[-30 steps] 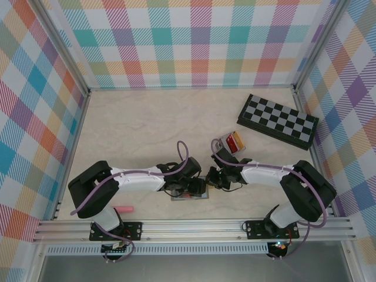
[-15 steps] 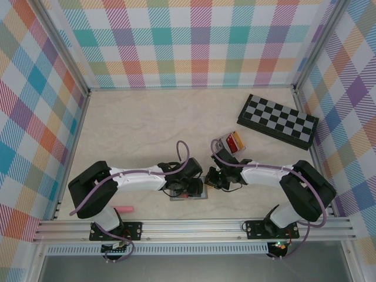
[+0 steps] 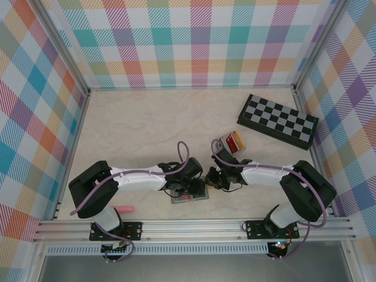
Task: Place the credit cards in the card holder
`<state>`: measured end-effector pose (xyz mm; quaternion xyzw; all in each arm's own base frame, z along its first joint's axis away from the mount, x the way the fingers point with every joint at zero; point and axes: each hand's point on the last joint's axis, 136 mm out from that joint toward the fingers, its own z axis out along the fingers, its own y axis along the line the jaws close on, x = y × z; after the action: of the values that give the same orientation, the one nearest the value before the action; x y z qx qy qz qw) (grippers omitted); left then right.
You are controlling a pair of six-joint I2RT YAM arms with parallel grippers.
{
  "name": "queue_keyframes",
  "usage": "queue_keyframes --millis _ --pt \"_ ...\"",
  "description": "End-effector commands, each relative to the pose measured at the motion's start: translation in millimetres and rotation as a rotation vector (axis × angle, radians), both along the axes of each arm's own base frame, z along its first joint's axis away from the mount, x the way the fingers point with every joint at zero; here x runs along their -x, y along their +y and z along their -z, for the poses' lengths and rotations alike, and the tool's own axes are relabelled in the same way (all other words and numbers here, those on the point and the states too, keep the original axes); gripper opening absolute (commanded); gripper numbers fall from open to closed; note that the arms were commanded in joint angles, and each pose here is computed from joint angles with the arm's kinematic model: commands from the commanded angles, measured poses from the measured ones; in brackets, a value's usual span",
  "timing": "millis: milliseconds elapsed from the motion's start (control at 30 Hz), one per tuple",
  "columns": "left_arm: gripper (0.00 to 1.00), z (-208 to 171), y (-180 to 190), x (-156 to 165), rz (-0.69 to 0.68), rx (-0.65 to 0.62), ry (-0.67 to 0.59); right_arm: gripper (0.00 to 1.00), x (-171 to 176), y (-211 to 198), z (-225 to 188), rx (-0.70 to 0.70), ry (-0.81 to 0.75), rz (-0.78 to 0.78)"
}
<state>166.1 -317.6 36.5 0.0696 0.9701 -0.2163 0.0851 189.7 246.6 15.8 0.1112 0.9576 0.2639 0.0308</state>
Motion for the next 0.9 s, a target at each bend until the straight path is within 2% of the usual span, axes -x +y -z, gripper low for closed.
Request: queue_keyframes --millis 0,100,233,433,567,767,867 --pt "0.56 -16.7 15.2 -3.5 -0.04 -0.02 -0.068 0.15 0.0 -10.4 -9.9 0.05 -0.026 0.002" --pt "0.64 -34.0 27.3 -11.3 -0.077 -0.016 -0.126 0.18 -10.0 -12.6 -34.2 0.06 -0.095 -0.016" --pt "0.68 -47.6 40.9 -23.2 -0.128 0.006 -0.141 0.23 -26.8 -26.9 -74.0 0.111 -0.211 -0.027" --pt "0.7 -56.8 54.3 -43.3 -0.223 0.073 -0.134 0.3 -56.9 -80.7 -113.1 0.286 -0.332 -0.004" --pt "0.73 -55.1 64.8 -55.6 -0.306 0.113 -0.114 0.33 -74.3 -98.6 -121.3 0.335 -0.352 -0.007" --pt "0.74 -60.1 62.3 -70.6 -0.355 0.197 -0.092 0.35 -98.3 -87.8 -113.7 0.401 -0.342 -0.153" --pt "0.75 -63.4 58.6 -76.6 -0.364 0.226 -0.085 0.34 -115.0 -89.2 -106.5 0.481 -0.34 -0.199"
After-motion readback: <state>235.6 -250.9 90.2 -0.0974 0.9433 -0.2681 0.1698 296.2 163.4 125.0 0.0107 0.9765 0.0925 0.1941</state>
